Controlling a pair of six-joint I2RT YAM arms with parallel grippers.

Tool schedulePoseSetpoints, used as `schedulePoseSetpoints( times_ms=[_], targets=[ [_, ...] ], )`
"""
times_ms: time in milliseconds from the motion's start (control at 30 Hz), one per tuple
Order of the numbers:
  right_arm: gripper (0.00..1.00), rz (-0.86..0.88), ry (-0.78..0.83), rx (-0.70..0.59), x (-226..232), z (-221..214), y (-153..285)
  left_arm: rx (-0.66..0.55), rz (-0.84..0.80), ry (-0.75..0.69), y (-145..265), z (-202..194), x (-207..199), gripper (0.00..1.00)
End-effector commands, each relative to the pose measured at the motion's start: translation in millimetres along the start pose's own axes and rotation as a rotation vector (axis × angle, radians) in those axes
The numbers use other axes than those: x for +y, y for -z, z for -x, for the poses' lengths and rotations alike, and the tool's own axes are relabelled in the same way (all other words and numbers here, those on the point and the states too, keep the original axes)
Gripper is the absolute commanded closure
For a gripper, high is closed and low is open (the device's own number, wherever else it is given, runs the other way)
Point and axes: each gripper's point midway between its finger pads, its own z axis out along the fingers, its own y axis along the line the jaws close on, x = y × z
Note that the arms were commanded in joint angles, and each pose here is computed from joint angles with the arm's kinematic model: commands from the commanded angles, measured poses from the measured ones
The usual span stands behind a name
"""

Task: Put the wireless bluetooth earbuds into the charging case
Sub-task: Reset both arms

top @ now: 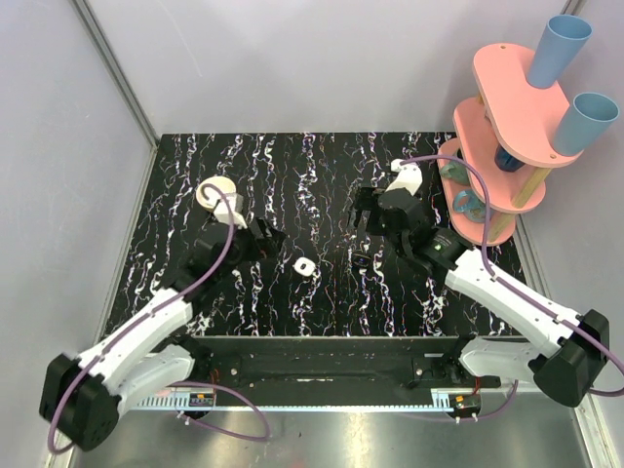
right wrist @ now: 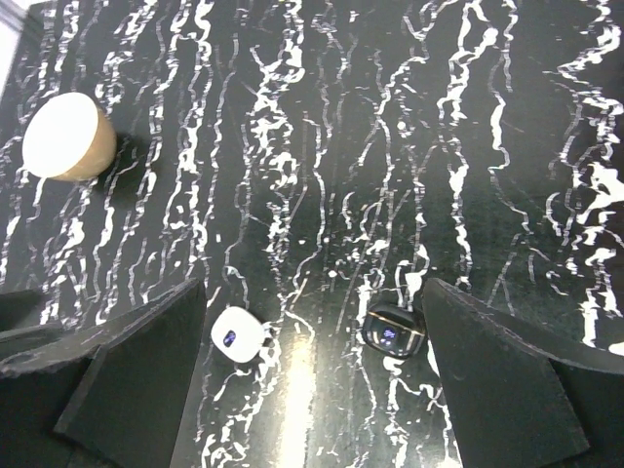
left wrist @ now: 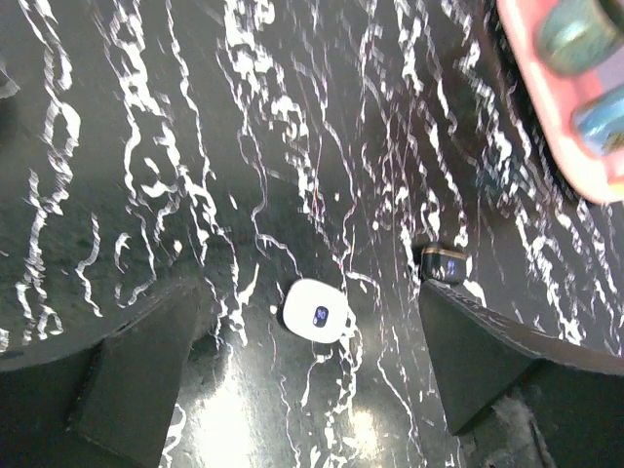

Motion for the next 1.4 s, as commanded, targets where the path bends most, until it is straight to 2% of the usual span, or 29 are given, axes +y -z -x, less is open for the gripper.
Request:
schedulePoseSetpoints(
  times_ms=[0, 133, 233, 367, 467, 533, 600, 667, 833, 900, 933, 1000, 1100, 1367],
  targets=[
    [0.00, -0.127, -0.022, -0.054, -33.5, 13.6, 0.4, -0.168, 0.078, -0.071, 29.0, 49.1, 7.9, 0.01],
    [0.00, -0.122, -0.080, 0.039, -67.8, 7.9, -14.6, -0.251, 0.031, -0.086, 46.7, 66.8, -1.2, 0.01],
    [0.00, -0.149, -0.083, 0.122, -85.7, -6.1, -24.4, -0.243, -0.033, -0.135, 45.8, 62.2, -10.1, 0.01],
    [0.00, -0.228, 0.005, 0.146, -108.8, -15.5, -35.3, -0.174, -0.061, -0.182, 40.7, 49.9, -14.0, 0.01],
    [0.00, -0.308, 0.073, 0.101, -128.5, -15.4, -42.4, -0.153, -0.002, -0.167, 36.2, 47.9, -4.4, 0.01],
    [0.00, -0.456, 0.092, 0.030, -154.3, -5.3, -40.0, -0.110, 0.045, -0.176, 36.7, 40.8, 2.5, 0.01],
    [0.00, -0.577, 0.115, -0.046, -176.5, 3.7, -30.1, -0.139, 0.046, -0.163, 38.1, 45.0, -1.2, 0.01],
    [0.00, -0.551, 0.155, -0.131, -174.6, 19.0, -30.7, -0.164, 0.036, -0.170, 41.7, 45.4, -1.3, 0.01],
    [0.00, -0.547, 0.185, -0.292, -185.6, 20.1, -30.0, -0.244, 0.082, -0.123, 47.8, 54.0, 9.0, 0.01],
    [0.00, -0.574, 0.277, -0.286, -198.1, 4.8, -32.0, -0.257, 0.114, -0.102, 48.2, 54.8, 15.0, 0.01],
    [0.00, -0.584, 0.279, -0.332, -198.8, 11.9, -31.7, -0.261, 0.127, -0.097, 48.2, 55.5, 17.5, 0.01],
    [0.00, -0.612, 0.305, -0.296, -207.3, -3.2, -37.0, -0.270, 0.161, -0.082, 49.1, 57.0, 22.9, 0.01],
    [0.00, -0.549, 0.394, -0.277, -202.8, -15.3, -52.8, -0.282, 0.178, -0.074, 50.0, 59.2, 26.0, 0.01],
    [0.00, -0.543, 0.396, -0.337, -202.3, -10.5, -66.8, -0.283, 0.187, -0.091, 50.7, 59.7, 27.5, 0.01]
  ],
)
